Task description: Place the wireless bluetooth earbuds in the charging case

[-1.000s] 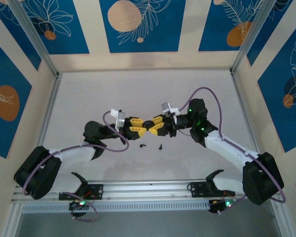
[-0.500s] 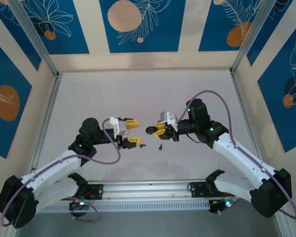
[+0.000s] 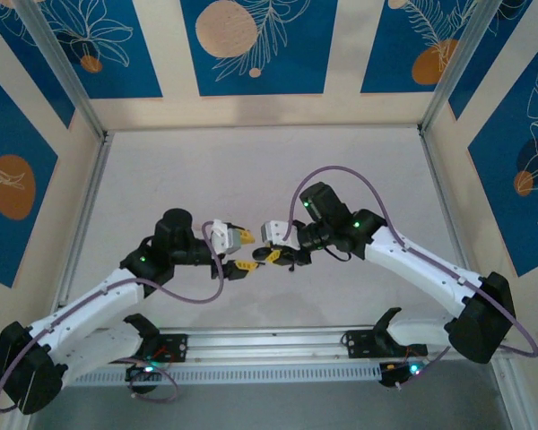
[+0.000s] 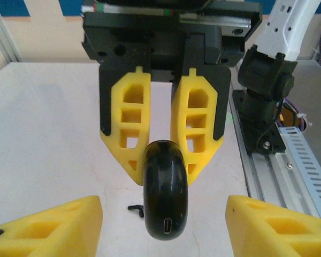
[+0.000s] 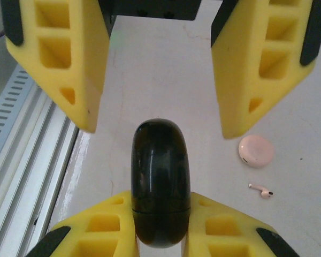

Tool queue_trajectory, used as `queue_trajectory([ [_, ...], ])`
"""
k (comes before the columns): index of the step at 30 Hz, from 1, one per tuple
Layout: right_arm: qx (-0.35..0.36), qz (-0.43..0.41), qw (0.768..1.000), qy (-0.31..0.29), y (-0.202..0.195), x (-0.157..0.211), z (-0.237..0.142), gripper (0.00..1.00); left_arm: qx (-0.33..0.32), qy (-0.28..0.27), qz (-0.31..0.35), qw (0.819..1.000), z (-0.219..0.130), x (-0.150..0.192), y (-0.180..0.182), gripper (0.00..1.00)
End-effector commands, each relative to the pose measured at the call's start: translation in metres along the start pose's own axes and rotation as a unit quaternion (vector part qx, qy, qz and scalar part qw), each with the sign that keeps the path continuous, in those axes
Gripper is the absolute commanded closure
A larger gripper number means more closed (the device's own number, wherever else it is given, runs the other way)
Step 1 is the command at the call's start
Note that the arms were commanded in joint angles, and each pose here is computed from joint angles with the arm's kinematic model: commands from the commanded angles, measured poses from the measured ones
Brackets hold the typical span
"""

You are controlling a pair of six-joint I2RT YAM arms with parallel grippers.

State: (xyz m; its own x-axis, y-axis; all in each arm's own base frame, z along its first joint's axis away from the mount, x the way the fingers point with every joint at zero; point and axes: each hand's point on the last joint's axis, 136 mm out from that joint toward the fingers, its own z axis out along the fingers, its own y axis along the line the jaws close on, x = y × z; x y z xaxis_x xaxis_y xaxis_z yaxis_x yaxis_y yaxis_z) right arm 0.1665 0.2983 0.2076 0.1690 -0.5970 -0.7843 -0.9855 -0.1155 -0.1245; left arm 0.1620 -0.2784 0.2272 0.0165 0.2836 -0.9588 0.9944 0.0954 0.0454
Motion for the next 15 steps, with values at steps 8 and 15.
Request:
queue_trajectory([
  [8,-0.019,-0.036,0.999,-0.02,0.004,-0.021,0.002,0.84,0.02,0.01,0.013,1.0,0.003,-0.006,-0.007,0.69],
  [15,-0.006,-0.029,0.998,-0.056,0.004,-0.024,-0.009,0.68,0.014,-0.003,0.019,1.0,0.002,-0.007,-0.007,0.83],
])
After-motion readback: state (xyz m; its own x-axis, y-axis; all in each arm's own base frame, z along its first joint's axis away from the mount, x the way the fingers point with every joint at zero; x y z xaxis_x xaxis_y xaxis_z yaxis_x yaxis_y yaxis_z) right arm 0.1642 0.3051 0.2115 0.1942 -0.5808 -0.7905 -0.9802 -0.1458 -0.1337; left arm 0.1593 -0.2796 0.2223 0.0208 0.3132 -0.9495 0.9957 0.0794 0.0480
